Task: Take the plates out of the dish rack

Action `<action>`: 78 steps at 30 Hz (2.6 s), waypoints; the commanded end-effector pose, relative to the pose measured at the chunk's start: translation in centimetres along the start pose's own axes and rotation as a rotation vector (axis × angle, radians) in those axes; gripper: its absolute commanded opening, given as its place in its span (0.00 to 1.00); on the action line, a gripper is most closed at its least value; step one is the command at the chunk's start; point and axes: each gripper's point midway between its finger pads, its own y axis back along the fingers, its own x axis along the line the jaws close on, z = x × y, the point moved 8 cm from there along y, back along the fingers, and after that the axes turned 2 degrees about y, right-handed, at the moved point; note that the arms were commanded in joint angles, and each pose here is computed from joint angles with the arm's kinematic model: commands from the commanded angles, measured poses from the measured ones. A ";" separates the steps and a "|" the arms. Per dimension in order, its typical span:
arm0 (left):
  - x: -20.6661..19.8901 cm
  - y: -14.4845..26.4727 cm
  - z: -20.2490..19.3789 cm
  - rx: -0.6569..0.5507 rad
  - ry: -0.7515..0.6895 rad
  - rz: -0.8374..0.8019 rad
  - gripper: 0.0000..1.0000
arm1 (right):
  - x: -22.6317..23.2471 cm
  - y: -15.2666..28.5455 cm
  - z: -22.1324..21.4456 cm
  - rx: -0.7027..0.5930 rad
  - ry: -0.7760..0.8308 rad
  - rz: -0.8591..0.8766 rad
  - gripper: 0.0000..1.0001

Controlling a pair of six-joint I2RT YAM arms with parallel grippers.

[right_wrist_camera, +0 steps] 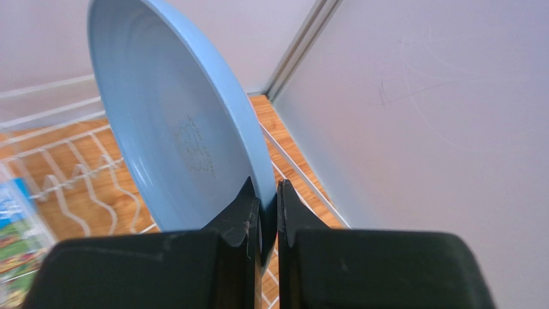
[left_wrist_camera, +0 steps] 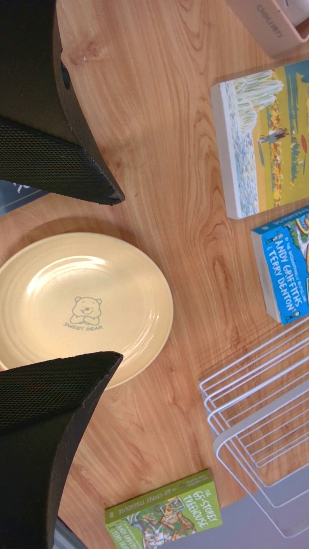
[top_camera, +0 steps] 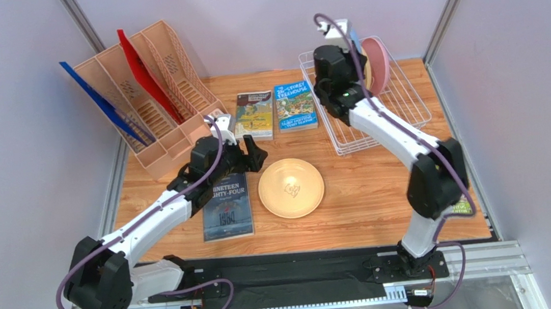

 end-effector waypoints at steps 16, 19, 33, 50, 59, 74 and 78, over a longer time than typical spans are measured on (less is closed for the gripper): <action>-4.5 -1.9 3.0 -0.069 0.044 -0.311 0.90 | -5.4 14.2 -7.0 0.313 -0.487 0.992 0.00; -4.9 -2.8 2.5 -0.057 0.064 -0.317 0.89 | -5.7 15.3 -8.5 0.340 -0.523 1.036 0.00; -6.3 -3.6 1.3 -0.062 0.081 -0.328 0.24 | -6.4 17.7 -10.1 0.380 -0.643 1.171 0.00; -3.3 -2.5 -1.8 -0.003 0.067 -0.138 0.00 | -8.2 14.9 -10.4 0.332 -0.571 0.945 0.85; -1.4 -2.2 -2.9 0.025 0.057 0.015 0.00 | -9.5 12.8 -10.1 0.308 -0.539 0.830 0.87; 0.1 -2.7 -5.8 0.152 0.088 0.107 0.00 | -9.2 5.5 -7.5 0.335 -0.509 0.628 0.88; 0.1 -2.6 -6.3 0.170 0.103 0.104 0.00 | -8.5 3.7 -7.5 0.364 -0.525 0.616 0.88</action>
